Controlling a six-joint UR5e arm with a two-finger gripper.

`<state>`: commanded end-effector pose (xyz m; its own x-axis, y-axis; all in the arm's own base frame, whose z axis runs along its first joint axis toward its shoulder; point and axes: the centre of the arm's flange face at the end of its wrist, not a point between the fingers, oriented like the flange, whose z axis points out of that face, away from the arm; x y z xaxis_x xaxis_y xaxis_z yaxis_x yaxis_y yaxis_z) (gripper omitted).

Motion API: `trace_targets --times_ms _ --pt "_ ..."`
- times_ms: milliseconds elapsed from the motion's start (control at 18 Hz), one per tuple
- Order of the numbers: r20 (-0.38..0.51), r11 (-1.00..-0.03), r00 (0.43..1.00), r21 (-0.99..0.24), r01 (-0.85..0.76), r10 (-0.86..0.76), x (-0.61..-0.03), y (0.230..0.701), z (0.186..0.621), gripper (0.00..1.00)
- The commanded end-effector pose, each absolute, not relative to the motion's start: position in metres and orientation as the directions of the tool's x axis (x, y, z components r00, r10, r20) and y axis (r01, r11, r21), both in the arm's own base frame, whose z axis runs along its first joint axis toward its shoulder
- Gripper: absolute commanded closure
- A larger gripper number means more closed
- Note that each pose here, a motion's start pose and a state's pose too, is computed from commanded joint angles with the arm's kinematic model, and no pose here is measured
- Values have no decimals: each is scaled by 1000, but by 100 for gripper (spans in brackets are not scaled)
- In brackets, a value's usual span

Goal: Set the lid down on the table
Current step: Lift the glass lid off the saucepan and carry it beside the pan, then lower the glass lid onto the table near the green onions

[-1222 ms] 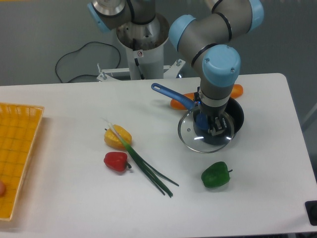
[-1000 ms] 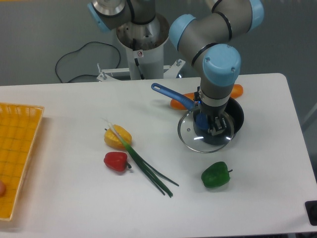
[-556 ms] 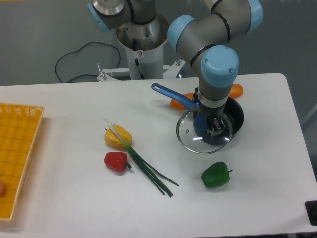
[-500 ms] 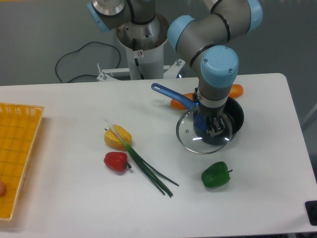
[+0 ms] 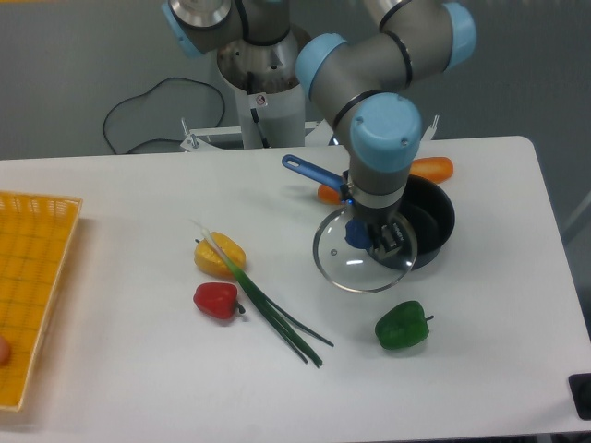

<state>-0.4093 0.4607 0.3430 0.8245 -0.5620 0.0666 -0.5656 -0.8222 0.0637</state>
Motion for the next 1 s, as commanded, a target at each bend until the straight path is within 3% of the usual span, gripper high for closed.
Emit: trace_targets --times_ms 556,1000 --pt "151 -857 856 84 -509 -494 -379 466 298 37" --pt "166 -867 866 96 -489 -471 -370 473 287 37"
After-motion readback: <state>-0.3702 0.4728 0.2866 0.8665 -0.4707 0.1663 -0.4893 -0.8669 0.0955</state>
